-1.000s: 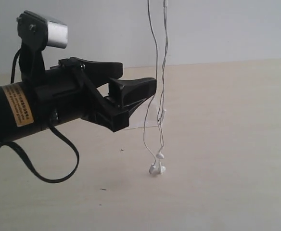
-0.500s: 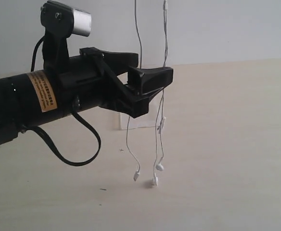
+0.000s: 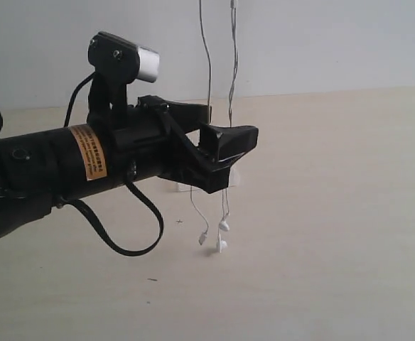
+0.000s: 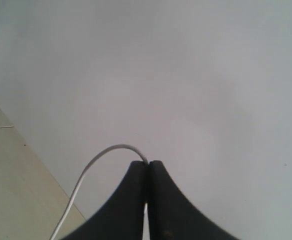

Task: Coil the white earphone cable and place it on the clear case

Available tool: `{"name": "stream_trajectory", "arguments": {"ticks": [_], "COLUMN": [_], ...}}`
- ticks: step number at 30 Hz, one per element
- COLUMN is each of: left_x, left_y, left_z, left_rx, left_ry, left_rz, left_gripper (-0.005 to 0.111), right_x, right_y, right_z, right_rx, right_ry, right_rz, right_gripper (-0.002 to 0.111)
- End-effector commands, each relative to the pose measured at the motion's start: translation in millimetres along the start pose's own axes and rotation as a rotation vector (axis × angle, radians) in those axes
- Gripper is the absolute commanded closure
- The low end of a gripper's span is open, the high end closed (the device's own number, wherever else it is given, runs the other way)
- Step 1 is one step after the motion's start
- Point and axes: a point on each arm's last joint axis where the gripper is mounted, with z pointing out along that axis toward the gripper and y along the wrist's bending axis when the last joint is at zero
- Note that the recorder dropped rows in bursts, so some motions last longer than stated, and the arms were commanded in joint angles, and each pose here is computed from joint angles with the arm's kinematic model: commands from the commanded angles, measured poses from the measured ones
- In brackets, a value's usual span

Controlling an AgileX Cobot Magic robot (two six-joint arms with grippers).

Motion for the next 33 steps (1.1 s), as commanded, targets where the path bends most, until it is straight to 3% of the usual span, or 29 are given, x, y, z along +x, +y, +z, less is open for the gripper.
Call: {"name": "stream_trajectory", "arguments": {"ticks": [1, 7, 14, 21, 31, 33], "left_x": [2, 0, -5, -9, -9, -9], "left_y": [-0.3, 0.3, -1.1, -1.1, -1.2, -1.0], "left_z": [3, 3, 4, 5, 5, 5], "left_rx": [0.003, -0.004, 0.011, 0.009, 0.01, 0.009], "left_ry": [0.002, -0.022, -0.057, -0.064, -0.061, -0.061], "left_rz": [0.018, 0.002, 0.004, 0.007, 0.011, 0.009], "left_gripper": [0.051, 0.043, 0.045, 0.063, 0.065, 0.074], "right_x": [-7, -6, -6, -7, -7, -7], "right_y": [-3, -3, -3, -3, -3, -3], "right_z": [-7, -7, -7, -8, -8, -8], "right_rx": [0.016, 0.015, 0.015, 0.016, 0.016, 0.016], "right_ry": [-0.038, -0.037, -0.037, -0.038, -0.038, -0.038], "right_rz": [0.007, 0.006, 0.006, 0.007, 0.007, 0.007], "right_gripper": [0.108, 0.108, 0.108, 0.108, 0.108, 0.108]}}
